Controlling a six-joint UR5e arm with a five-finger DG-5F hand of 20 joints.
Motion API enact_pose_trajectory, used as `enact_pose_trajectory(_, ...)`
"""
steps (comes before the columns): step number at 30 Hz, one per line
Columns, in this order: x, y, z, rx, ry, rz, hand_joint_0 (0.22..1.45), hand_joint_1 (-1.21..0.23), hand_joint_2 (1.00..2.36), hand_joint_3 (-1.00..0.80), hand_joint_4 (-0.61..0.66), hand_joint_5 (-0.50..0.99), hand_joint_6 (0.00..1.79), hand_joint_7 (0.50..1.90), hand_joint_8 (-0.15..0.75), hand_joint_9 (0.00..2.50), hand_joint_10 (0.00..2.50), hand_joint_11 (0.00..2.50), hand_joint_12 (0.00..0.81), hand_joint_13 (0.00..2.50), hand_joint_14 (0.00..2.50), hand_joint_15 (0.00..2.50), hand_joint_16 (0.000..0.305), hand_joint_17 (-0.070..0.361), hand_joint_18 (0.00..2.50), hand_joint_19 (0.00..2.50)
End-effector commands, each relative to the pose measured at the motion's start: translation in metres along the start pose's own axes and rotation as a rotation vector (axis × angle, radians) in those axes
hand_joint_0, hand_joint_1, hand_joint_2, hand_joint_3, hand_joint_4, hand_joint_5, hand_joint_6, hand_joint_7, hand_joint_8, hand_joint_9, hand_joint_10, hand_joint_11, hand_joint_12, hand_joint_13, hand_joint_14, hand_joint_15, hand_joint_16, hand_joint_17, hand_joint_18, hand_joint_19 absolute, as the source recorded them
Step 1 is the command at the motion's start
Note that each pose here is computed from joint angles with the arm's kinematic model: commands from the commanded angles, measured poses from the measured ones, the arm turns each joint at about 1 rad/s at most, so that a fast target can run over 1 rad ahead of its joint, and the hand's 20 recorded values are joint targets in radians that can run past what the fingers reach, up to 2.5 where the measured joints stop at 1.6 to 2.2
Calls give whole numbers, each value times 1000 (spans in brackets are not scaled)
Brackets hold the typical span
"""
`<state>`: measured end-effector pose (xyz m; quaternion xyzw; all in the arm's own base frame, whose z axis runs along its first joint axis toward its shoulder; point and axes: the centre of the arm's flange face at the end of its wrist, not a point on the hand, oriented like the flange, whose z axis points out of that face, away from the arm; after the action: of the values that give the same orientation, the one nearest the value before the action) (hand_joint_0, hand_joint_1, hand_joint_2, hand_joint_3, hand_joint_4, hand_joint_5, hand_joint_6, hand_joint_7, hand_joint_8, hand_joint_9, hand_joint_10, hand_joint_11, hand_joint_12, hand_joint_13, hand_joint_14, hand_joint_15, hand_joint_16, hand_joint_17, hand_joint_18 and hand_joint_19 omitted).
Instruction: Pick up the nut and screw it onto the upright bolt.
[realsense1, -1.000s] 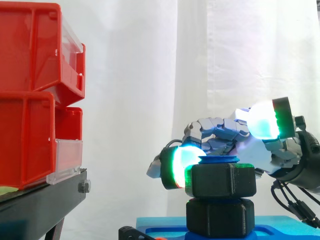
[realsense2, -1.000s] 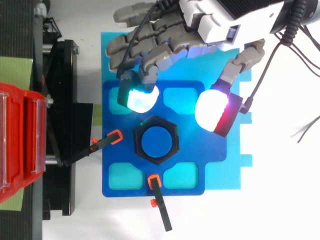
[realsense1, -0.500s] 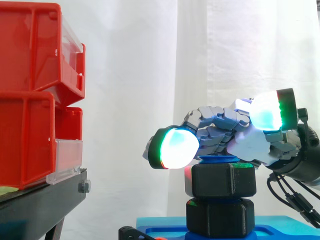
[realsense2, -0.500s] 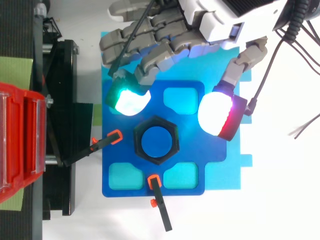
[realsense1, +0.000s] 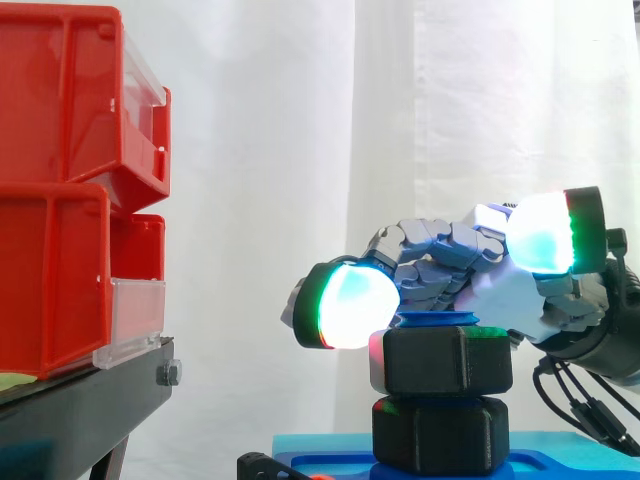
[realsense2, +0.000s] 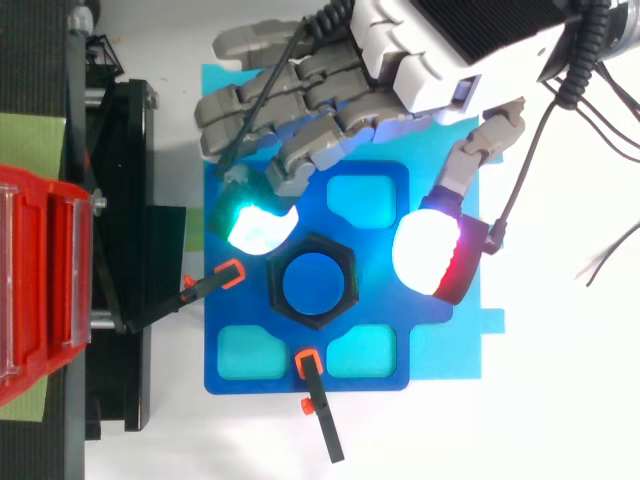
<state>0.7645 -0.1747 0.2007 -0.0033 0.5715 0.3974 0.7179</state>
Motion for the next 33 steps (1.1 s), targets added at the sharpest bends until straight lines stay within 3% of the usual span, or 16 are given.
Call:
enact_pose_trajectory(1, 3, 2, 1, -4, 0, 0, 471, -219, 1000, -500, 92, -240, 501, 638, 211, 271, 0, 0, 328, 234, 0, 0, 51, 114, 32, 0)
enact_pose_trajectory(9, 2, 1, 2, -6, -6, 22, 471, -218, 1000, -500, 98, -239, 501, 662, 212, 267, 0, 0, 328, 234, 0, 0, 51, 114, 30, 0)
enact_pose_trajectory(17, 1, 0, 0, 3, -5, 23, 486, -249, 1000, -500, 186, -185, 503, 1026, 239, 336, 0, 0, 323, 284, 0, 0, 48, 109, 83, 0)
enact_pose_trajectory(25, 0, -2, -2, 9, -3, 24, 492, -265, 1000, -500, 183, -152, 503, 1199, 244, 372, 0, 0, 322, 311, 0, 0, 48, 108, 105, 0)
enact_pose_trajectory(30, 0, -3, -4, 10, -1, 22, 495, -272, 1000, -500, 178, -128, 500, 1389, 249, 406, 0, 0, 319, 337, 0, 0, 48, 107, 137, 0)
enact_pose_trajectory(33, -2, -4, -6, 13, -3, 21, 497, -278, 1000, -500, 179, -129, 549, 1354, 256, 441, 0, 0, 316, 360, 0, 0, 47, 106, 162, 0)
